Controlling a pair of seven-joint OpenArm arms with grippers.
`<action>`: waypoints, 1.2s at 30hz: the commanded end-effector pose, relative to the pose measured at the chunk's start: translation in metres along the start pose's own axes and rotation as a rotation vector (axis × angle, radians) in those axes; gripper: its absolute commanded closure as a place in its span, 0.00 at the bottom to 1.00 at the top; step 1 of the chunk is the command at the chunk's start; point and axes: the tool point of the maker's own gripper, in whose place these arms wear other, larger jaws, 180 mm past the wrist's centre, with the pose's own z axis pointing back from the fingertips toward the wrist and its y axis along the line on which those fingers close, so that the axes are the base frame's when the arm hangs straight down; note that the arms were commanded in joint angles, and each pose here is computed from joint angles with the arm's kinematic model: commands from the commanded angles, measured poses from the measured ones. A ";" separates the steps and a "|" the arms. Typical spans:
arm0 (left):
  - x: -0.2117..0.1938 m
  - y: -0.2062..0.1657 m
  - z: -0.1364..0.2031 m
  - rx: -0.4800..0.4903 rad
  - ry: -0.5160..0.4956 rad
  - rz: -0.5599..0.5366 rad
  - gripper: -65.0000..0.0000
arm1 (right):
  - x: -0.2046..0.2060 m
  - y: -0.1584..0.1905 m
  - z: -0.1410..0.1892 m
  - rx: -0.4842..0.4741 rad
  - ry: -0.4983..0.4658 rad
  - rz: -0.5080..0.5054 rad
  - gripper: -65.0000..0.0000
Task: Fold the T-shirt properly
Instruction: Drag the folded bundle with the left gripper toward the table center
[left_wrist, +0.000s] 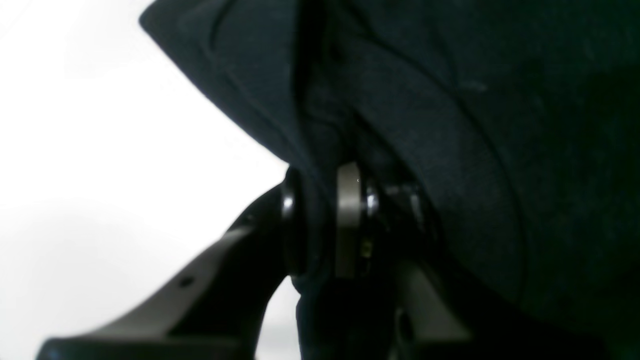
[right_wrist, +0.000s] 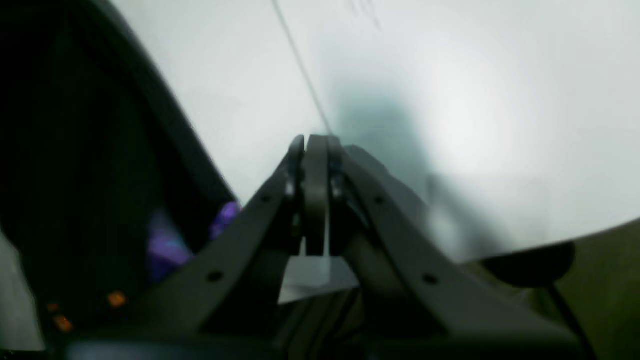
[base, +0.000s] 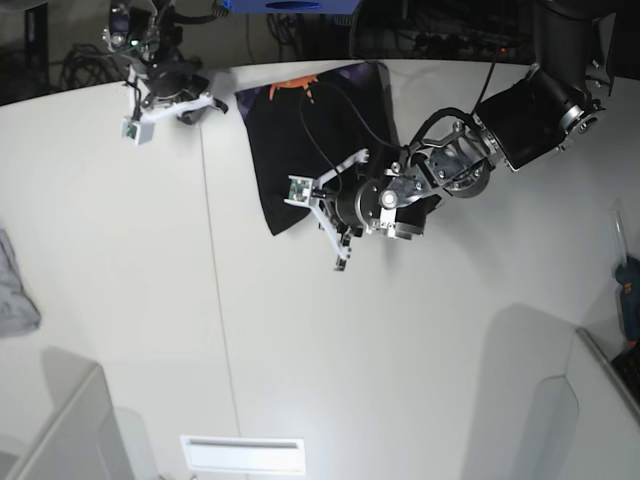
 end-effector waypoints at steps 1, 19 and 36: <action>0.014 0.013 0.003 0.022 -0.043 -0.014 1.00 | 0.003 0.008 0.000 0.024 -0.019 0.005 1.00; 0.027 0.020 -0.021 -0.030 -0.081 -0.046 1.00 | -0.014 0.037 -0.004 0.064 0.005 0.005 1.00; 0.043 0.028 -0.022 -0.017 -0.100 -0.063 1.00 | -0.012 0.034 -0.005 0.057 0.003 0.005 1.00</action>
